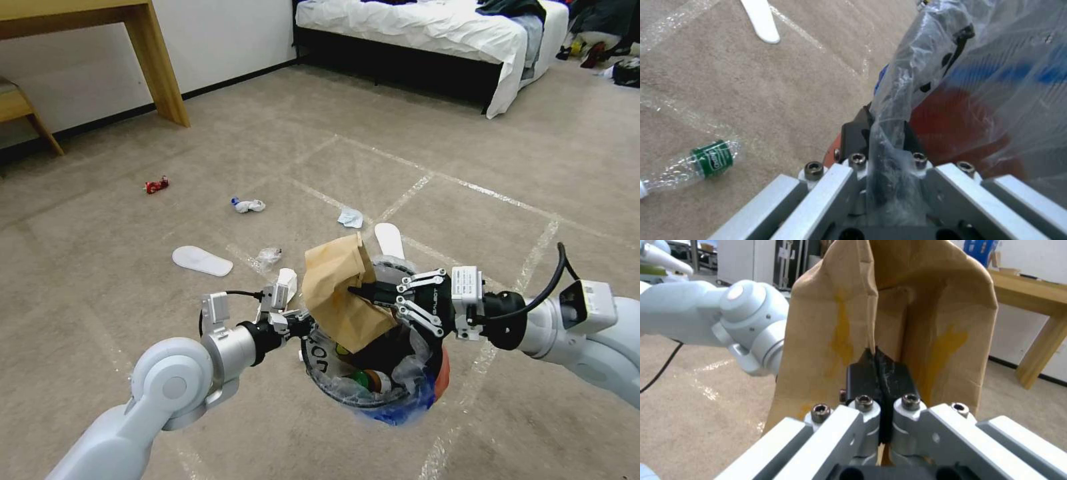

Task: Pick up the trash bin and place the garbage on the floor into it.

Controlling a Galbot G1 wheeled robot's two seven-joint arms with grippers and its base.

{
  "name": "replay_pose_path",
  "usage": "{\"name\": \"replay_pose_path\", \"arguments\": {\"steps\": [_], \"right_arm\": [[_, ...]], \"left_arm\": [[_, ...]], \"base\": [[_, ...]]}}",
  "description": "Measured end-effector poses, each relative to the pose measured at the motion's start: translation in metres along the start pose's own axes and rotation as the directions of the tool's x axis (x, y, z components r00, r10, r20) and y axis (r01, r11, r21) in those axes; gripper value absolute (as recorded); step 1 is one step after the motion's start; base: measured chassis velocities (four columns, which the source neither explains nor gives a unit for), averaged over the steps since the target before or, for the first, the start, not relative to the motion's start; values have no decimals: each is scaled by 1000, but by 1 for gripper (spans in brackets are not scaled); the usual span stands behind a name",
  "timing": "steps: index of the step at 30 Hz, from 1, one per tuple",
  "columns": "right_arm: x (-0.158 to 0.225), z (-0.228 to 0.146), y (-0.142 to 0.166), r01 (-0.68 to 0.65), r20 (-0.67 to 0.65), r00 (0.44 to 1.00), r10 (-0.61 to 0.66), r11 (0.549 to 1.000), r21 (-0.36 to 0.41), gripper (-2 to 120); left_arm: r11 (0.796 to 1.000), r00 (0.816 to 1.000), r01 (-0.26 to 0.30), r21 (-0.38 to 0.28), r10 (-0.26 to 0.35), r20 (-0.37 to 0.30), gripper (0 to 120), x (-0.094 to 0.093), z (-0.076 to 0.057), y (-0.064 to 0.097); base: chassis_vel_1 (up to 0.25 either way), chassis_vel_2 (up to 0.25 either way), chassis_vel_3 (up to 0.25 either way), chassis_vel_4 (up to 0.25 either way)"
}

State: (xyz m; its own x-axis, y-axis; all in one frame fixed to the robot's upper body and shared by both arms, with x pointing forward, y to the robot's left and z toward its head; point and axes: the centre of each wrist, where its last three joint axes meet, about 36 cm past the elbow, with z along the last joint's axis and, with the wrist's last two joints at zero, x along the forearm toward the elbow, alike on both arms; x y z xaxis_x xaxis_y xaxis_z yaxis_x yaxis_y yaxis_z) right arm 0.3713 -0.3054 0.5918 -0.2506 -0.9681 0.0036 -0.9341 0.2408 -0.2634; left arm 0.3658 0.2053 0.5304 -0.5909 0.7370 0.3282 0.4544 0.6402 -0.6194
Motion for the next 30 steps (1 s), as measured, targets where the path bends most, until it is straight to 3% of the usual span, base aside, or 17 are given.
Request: {"name": "replay_pose_path", "arguments": {"steps": [4, 6, 11, 13, 24, 27, 30], "right_arm": [[0, 6, 0, -5, 1, 1000, 5, 1000, -10, 1], [1, 10, 0, -10, 0, 1000, 10, 1000, -14, 12], [1, 12, -1, -11, -2, 1000, 11, 1000, -15, 23], [2, 12, -1, -6, -5, 1000, 6, 1000, -15, 36], [7, 11, -4, -3, -13, 1000, 2, 1000, -8, 73], [8, 11, -5, -5, -9, 1000, 5, 1000, -8, 90], [8, 10, -5, -5, -8, 1000, 5, 1000, -7, 95]], "left_arm": [[1000, 1000, 4, 8, -4, 0, 1, -1, 2, 2], [1000, 1000, 8, 16, -8, 9, 1, 0, 0, 3], [1000, 1000, 19, 21, -20, 14, 1, 1, -1, 7], [999, 999, 32, 23, -32, 16, 1, 2, -2, 10], [998, 998, 52, 32, -53, 15, 1, 5, 3, 18], [997, 998, 65, 37, -66, 20, 1, 8, 4, 22], [997, 997, 68, 39, -69, 21, 1, 9, 5, 22]], "base": [[0, 0, 0, 0], [0, 0, 0, 0], [0, 0, 0, 0], [0, 0, 0, 0], [0, 0, 0, 0], [0, 0, 0, 0], [0, 0, 0, 0]]}}
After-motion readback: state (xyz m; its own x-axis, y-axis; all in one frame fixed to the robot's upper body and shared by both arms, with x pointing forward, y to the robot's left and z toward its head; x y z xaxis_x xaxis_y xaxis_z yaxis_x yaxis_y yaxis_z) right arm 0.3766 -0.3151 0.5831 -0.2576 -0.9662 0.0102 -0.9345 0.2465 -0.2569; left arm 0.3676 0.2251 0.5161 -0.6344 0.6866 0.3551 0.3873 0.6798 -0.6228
